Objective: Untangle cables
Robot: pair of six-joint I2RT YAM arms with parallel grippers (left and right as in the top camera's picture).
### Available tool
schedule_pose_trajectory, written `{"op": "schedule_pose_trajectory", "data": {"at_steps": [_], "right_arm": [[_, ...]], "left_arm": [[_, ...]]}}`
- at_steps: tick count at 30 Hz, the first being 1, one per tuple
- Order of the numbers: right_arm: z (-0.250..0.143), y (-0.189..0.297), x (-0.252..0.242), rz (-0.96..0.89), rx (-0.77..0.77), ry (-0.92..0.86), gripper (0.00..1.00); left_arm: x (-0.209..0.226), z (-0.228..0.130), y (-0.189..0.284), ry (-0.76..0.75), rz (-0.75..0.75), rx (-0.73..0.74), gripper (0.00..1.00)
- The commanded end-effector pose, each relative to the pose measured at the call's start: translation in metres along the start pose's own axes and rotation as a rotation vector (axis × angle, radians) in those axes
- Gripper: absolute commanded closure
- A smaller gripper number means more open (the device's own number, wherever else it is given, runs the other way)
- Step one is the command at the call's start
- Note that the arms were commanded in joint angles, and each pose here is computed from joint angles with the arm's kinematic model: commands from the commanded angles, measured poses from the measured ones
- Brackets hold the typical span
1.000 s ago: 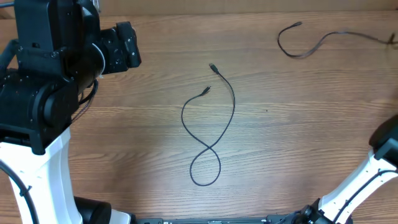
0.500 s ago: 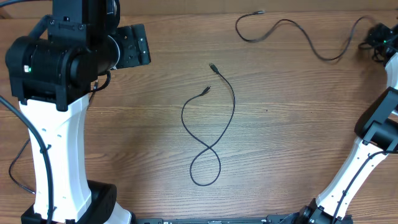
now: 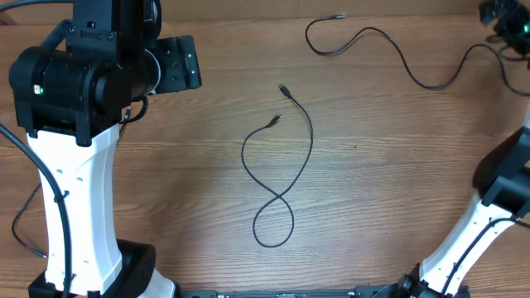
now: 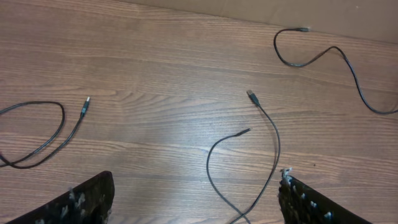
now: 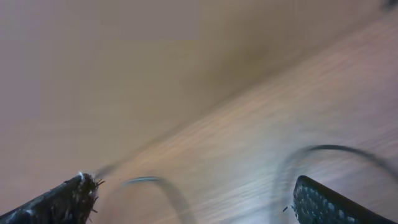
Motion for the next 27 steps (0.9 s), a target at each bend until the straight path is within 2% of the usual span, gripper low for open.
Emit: {"op": "schedule_pose_trajectory", "data": {"at_steps": [1,5,9,12,15,22,27], "right_arm": [[-0.01,-0.013,0.091,0.103,0.035,-0.12,0.0],[-0.033,-0.039,0.15,0.115,0.045,-0.31,0.0],[-0.058,-0.062,0.194,-0.068,-0.076,-0.474,0.0],[-0.081,-0.076,0.23,-0.179,-0.21,-0.474,0.0],[-0.107,-0.095,0.257,-0.158,-0.219,-0.405,0.0],[-0.181,-0.146,0.246,-0.207,-0.018,-0.561,0.0],[-0.21,-0.169,0.23,-0.228,0.063,-0.561,0.0]], "left_arm": [[-0.002,0.0,0.0,-0.025,-0.011,0.006,0.16],[-0.002,0.0,0.0,-0.025,-0.011,0.007,0.16],[-0.002,0.0,0.0,-0.025,-0.011,0.006,0.16],[-0.002,0.0,0.0,-0.025,-0.01,0.006,0.17],[-0.001,-0.001,0.0,-0.027,-0.009,0.009,0.17],[0.002,-0.006,0.0,-0.055,0.013,0.04,0.18],[0.002,-0.006,0.0,-0.06,0.013,0.04,0.18]]}}
Point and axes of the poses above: each gripper's point midway between its finger pads, its own y axis back along the fingers, its own x axis along the line the jaws close on, z = x × y, the point moved 9 cm from there along y, back along the fingers, and after that the axes turned 8 degrees about y, right-handed, at the moved point
